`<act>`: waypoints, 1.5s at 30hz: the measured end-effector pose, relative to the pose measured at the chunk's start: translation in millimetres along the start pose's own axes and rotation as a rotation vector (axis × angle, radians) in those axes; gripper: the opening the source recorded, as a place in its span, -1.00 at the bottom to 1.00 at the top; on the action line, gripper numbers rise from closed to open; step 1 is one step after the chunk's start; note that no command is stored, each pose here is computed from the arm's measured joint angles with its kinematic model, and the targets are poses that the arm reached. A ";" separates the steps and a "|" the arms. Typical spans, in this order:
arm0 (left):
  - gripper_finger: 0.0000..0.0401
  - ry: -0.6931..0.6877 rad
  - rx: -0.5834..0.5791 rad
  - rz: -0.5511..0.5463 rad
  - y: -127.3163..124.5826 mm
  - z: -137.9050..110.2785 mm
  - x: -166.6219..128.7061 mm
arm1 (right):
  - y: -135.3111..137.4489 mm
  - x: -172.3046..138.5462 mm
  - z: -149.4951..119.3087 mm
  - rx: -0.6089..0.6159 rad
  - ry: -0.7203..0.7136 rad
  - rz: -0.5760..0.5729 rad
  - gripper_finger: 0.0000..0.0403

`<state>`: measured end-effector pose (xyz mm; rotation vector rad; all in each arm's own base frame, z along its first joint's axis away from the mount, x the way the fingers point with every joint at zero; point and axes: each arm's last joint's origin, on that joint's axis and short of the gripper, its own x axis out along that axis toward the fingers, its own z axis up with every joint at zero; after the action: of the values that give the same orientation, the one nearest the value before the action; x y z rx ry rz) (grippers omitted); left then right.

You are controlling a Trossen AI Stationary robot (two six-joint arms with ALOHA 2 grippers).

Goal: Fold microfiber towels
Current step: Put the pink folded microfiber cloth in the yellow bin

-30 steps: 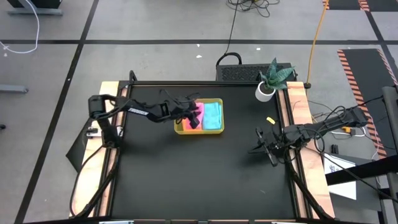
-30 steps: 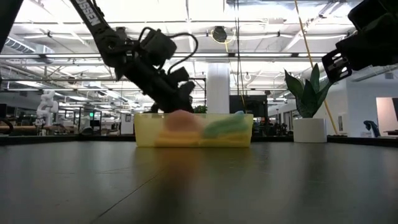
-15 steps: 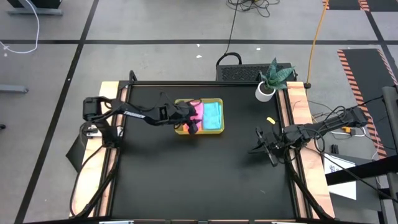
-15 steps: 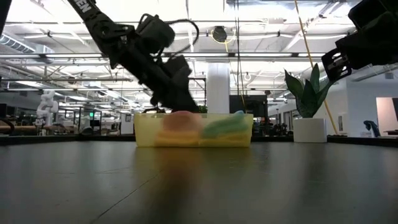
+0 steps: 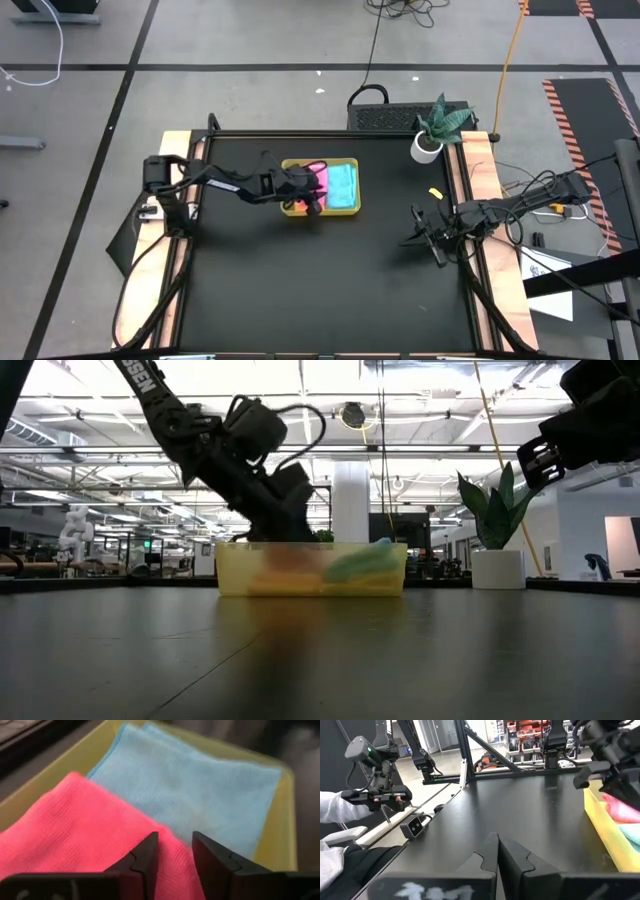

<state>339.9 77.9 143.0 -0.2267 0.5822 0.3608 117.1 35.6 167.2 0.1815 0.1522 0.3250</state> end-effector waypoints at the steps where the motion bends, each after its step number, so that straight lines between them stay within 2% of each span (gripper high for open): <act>1: -0.38 -0.009 0.000 -0.012 -0.7 2.9 -1.8 | 0.0 0.0 0.0 0.000 0.000 0.000 -1.00; 8: -0.01 -0.041 -0.087 -0.009 6.6 13.9 -10.0 | 0.0 0.0 0.0 0.000 0.000 0.000 -1.00; 13: 0.17 -0.095 -0.141 0.106 23.8 20.7 -10.4 | 0.0 0.0 0.0 0.000 0.000 -0.001 -1.00; 18: 0.05 -0.080 -0.167 0.223 39.9 14.3 -3.1 | 0.0 0.0 0.1 0.000 0.000 -0.002 -1.00; 24: -0.23 -0.051 -0.180 0.231 44.4 4.0 8.5 | 0.0 0.0 0.1 0.000 0.000 -0.002 -1.00; 27: -0.31 -0.063 -0.189 0.195 40.6 5.7 7.9 | -0.1 0.0 0.0 0.000 0.001 -0.001 -1.00; 34: -0.33 -0.117 -0.176 0.121 24.6 22.2 -8.7 | 0.0 0.0 -0.1 0.000 0.002 0.000 -1.00; 40: -0.33 -0.043 -0.133 0.080 7.3 15.1 -12.7 | 0.0 0.0 0.0 0.000 0.001 0.000 -1.00; 45: -0.33 0.021 -0.113 0.076 0.9 -1.2 -0.1 | 0.0 0.0 0.1 -0.003 0.000 -0.001 -1.00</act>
<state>338.8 78.4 141.9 -0.3172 0.5927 0.4661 117.1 35.5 167.2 0.1785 0.1517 0.3241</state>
